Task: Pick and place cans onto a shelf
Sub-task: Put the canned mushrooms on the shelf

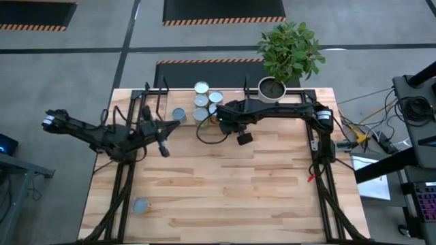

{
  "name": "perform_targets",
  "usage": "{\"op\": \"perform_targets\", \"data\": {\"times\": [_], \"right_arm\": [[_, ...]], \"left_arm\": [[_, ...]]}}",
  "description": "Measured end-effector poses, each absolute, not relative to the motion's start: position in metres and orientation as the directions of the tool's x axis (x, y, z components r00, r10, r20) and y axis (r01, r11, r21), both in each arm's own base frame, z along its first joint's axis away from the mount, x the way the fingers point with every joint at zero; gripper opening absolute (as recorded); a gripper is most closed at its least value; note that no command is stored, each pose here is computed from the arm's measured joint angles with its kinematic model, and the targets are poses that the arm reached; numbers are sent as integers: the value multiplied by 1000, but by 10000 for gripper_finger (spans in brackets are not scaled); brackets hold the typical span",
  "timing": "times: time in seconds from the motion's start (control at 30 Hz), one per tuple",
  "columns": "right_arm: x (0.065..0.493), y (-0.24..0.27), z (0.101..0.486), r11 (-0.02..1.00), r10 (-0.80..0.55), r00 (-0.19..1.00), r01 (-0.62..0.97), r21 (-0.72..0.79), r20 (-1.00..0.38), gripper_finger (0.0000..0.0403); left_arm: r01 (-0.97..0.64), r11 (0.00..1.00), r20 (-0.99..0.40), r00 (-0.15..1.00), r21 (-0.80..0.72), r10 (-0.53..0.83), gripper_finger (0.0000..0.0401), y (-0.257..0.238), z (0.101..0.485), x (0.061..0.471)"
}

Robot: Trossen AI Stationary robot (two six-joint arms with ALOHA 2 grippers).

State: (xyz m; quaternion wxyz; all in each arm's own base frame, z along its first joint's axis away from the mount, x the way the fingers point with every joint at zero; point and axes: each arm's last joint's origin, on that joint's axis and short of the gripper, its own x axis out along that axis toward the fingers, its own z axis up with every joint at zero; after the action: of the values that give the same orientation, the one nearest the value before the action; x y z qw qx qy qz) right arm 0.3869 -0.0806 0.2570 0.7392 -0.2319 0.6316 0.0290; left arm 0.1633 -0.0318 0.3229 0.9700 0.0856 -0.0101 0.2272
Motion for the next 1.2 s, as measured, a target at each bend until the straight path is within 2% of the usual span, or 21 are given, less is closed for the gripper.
{"op": "perform_targets", "data": {"times": [0.13,0.37,0.93,1.2], "right_arm": [[386,-81,247,884,-264,191,-343,-316,-945,8],[387,-86,234,836,-369,178,-364,-410,-912,8],[392,-95,210,816,-376,153,-413,-405,-914,8],[396,-103,210,804,-393,194,-402,-438,-899,8]], "left_arm": [[-433,888,54,901,151,430,0,-33,323,161],[-432,890,57,902,145,429,0,-33,323,160],[-433,890,57,902,144,429,0,-33,323,160],[-433,890,57,902,144,429,0,-33,324,160]]}}
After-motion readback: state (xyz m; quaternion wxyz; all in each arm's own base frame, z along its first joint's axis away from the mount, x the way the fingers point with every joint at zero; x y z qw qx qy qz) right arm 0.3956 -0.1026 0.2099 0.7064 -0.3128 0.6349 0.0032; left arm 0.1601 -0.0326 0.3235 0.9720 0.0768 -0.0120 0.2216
